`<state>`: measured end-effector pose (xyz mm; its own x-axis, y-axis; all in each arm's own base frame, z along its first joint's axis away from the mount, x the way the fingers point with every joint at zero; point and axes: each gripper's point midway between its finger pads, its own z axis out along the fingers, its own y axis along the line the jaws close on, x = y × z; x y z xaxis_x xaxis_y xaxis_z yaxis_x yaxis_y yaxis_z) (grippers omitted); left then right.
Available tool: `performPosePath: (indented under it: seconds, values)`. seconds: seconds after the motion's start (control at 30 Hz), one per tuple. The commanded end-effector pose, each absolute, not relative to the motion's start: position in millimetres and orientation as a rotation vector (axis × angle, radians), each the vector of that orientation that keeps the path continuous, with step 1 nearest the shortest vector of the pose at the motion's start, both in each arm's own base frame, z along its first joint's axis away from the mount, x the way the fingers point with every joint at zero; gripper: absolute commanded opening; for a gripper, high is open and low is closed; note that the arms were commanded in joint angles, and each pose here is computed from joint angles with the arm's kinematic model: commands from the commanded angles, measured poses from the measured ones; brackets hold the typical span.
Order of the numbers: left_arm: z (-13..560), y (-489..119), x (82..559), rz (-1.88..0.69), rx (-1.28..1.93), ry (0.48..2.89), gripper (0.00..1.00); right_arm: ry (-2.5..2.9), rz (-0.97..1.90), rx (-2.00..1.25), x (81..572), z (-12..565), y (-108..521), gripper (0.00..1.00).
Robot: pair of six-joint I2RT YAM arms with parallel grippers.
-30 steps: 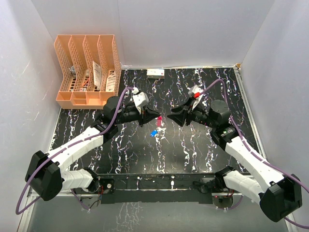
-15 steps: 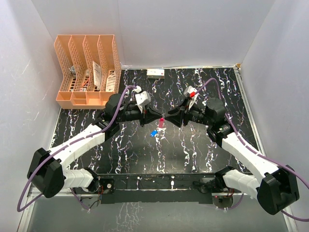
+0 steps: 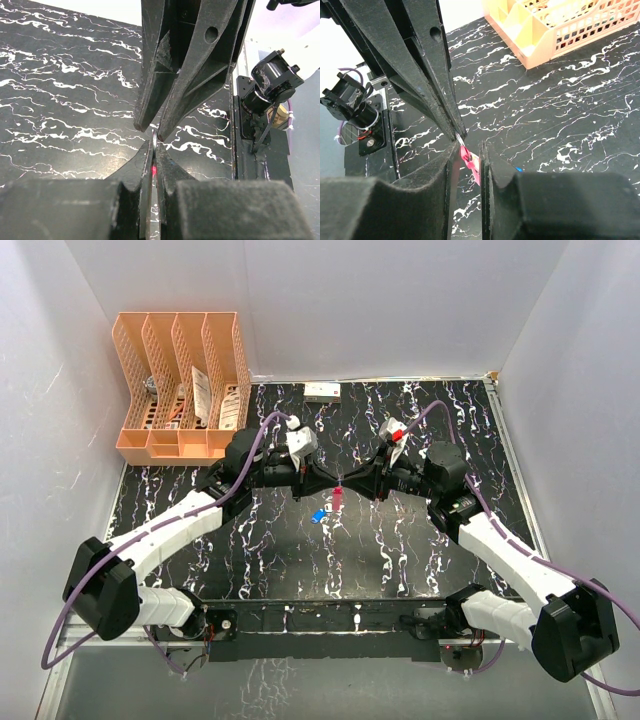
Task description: Put the keys on the keyring
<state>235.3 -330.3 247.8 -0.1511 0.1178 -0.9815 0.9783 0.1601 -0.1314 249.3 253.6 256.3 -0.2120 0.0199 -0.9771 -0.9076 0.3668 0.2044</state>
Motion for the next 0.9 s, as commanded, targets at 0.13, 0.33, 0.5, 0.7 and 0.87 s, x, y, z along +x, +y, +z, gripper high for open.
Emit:
performPosePath:
  seconds: [0.13, 0.33, 0.5, 0.7, 0.87]
  values:
    - [272.6, -333.0, 234.3, -1.149, 1.141, 1.406, 0.00, 1.406, 1.059, -0.864, 249.8, 291.2, 258.7, 0.15]
    - [273.7, -336.2, 232.7, -1.174, 1.159, 1.393, 0.00, 1.403, 1.076, -0.883, 247.0, 289.8, 260.3, 0.14]
    - [274.0, -338.3, 230.8, -1.195, 1.173, 1.390, 0.00, 1.393, 1.083, -0.892, 245.4, 291.3, 260.8, 0.07]
    - [272.5, -335.5, 241.0, -1.139, 1.127, 1.425, 0.00, 1.391, 1.082, -0.890, 244.9, 292.5, 260.6, 0.00]
    - [272.8, -328.8, 258.0, -1.042, 1.040, 1.476, 0.17, 1.402, 1.077, -0.876, 246.5, 291.9, 259.8, 0.00]
